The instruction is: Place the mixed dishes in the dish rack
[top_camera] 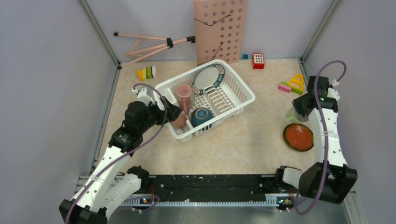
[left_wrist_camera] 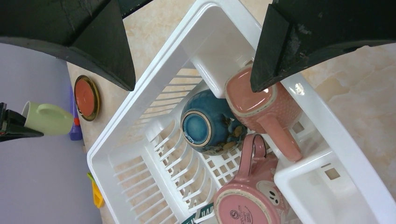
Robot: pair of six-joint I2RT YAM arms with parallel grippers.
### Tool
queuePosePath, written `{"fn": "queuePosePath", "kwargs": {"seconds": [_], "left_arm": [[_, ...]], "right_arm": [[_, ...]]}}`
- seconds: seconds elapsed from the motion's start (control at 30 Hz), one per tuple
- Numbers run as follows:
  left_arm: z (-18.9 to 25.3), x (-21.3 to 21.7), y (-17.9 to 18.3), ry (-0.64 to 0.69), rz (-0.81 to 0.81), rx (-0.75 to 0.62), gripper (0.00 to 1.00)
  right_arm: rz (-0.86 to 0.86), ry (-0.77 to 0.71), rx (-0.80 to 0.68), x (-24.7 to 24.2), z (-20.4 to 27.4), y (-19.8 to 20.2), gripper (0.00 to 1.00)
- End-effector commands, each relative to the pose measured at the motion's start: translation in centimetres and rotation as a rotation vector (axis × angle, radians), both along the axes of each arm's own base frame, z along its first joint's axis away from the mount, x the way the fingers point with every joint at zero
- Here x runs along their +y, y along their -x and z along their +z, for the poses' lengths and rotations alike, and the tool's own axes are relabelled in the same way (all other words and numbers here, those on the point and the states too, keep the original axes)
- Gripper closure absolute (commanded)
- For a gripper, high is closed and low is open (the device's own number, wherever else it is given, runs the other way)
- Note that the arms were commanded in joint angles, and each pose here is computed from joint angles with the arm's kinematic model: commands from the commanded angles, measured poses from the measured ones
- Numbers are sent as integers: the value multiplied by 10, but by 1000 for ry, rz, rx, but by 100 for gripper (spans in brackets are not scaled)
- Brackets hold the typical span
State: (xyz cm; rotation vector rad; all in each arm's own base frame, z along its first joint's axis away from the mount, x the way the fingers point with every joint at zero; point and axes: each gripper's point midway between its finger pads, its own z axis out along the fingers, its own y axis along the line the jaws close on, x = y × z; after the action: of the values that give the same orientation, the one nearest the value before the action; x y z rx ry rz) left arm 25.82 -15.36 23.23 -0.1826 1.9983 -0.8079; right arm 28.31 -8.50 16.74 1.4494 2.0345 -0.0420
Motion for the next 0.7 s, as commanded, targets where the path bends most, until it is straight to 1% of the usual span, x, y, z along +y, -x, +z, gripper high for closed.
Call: {"fn": "queuePosePath", "kwargs": {"seconds": [0.0,0.1,0.2,0.3,0.4,0.5,0.53,0.67], "left_arm": [[36,-7,-6,13,-36,-100,2],[42,-11,-9,14,-58,-113,2],[45,-14,-11,28,-64,-113,2],[49,-16,-14,62,-49,-101,2],[58,-23,-14,186,-8,4,2],[70,-37,-16,332,-6,105,2],[76,-42,-16,377,-15,127,2],[95,-68,-20,540,-101,208,2]], "right_arm": [[318,-3,-327,58,92,-50,100],[554,-46,-500,101,124,-64,100],[731,-39,-681,129,156,-60,100],[917,-27,-818,155,183,-51,100],[1083,-102,-931,183,199,-38,100],[1244,-177,-1091,210,218,-20,100],[1289,-182,-1140,217,224,-13,100],[1442,-165,-1236,245,234,6,100]]}}
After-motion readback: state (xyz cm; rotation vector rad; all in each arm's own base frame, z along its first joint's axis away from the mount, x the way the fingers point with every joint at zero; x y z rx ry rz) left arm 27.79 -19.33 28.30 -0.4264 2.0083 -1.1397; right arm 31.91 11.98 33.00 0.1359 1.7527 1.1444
